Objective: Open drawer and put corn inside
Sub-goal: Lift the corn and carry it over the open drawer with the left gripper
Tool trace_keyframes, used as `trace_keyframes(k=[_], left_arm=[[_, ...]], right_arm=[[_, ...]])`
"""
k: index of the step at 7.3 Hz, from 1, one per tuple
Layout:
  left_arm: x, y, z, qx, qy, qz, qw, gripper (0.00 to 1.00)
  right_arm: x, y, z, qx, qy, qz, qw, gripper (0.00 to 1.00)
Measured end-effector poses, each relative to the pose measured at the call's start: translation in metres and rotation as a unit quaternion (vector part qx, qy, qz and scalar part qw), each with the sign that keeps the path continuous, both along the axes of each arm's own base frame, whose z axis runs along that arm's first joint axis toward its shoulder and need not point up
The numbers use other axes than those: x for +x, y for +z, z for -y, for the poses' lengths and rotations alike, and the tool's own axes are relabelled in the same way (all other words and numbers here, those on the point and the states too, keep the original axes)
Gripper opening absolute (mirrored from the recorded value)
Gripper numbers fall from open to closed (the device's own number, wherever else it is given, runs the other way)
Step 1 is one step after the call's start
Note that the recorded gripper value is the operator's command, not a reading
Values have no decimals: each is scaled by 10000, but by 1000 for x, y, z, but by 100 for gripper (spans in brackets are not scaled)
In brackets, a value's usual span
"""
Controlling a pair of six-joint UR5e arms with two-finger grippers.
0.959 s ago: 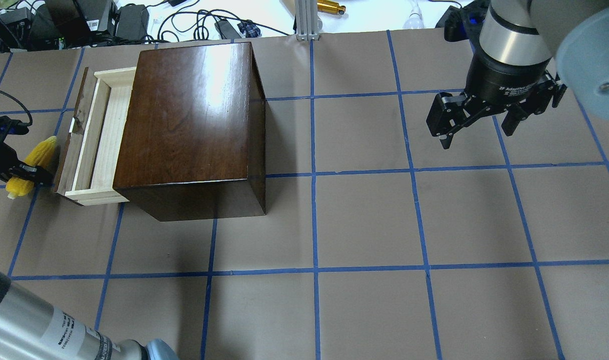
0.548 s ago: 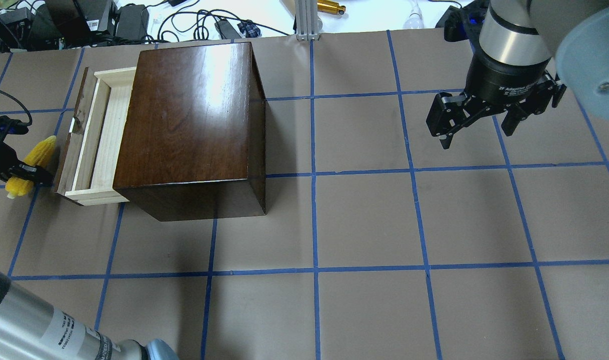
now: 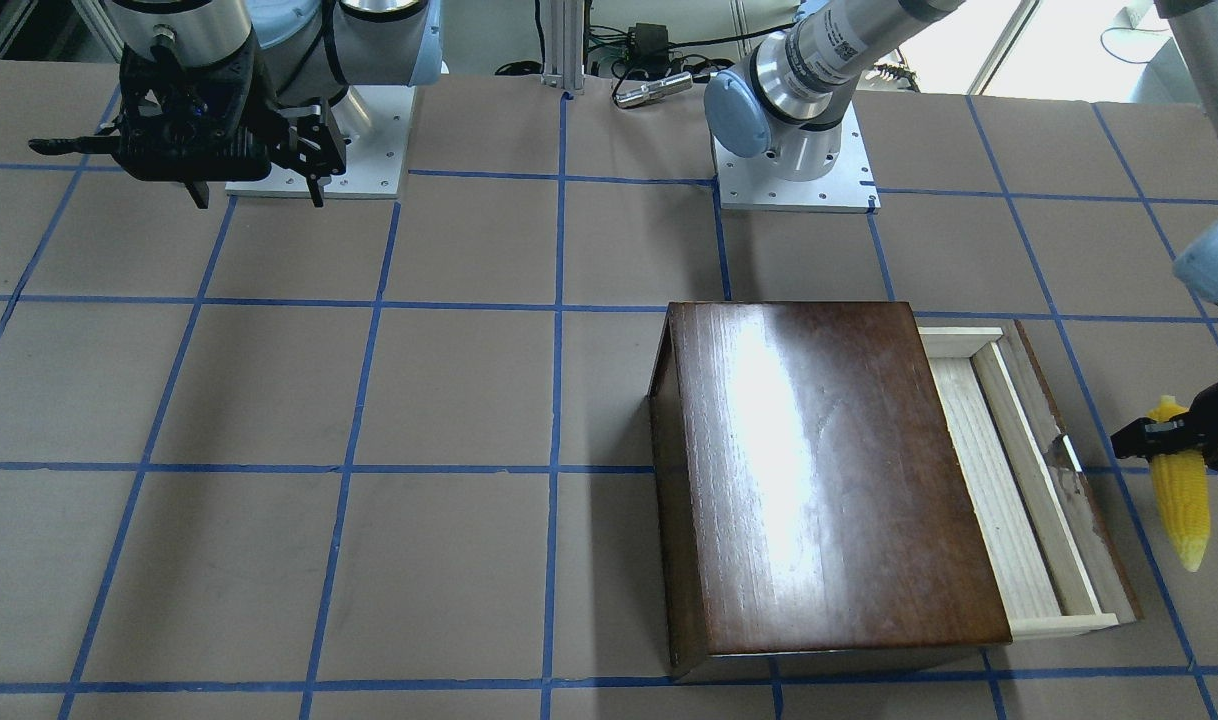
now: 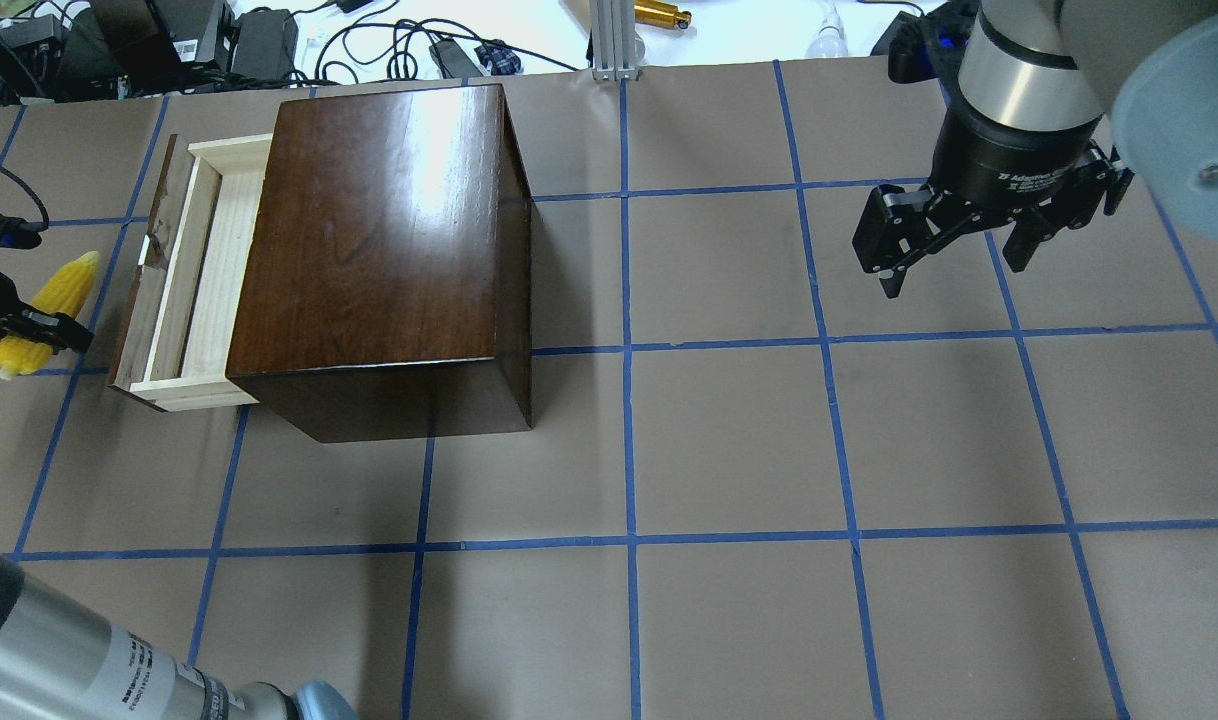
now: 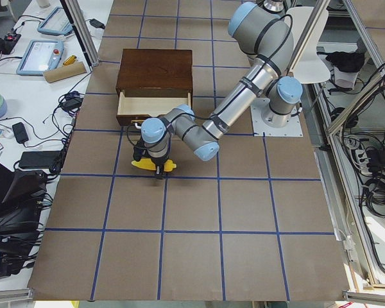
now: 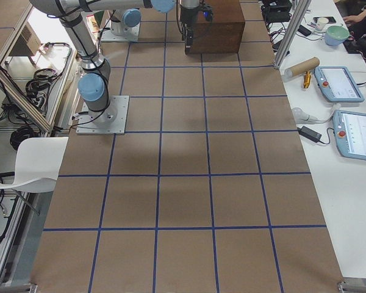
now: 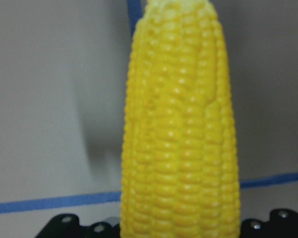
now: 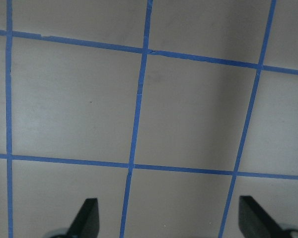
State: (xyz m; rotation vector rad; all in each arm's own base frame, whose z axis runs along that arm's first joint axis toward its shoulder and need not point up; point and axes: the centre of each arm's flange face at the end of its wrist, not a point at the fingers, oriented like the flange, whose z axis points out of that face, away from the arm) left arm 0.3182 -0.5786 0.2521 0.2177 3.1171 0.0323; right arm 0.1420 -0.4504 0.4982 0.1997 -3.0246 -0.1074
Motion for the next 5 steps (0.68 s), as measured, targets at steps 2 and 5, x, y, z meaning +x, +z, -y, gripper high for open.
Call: trace_keyframes(k=[2,5], left_arm=[[-41,70,19,101,-99,-128,9998,0],[-131,130,36,54,113,-310,9994,0]], right_arm=[[0,0,0,4,0,-1,10000,100],[0,0,0,4,0,-1,10000,100]])
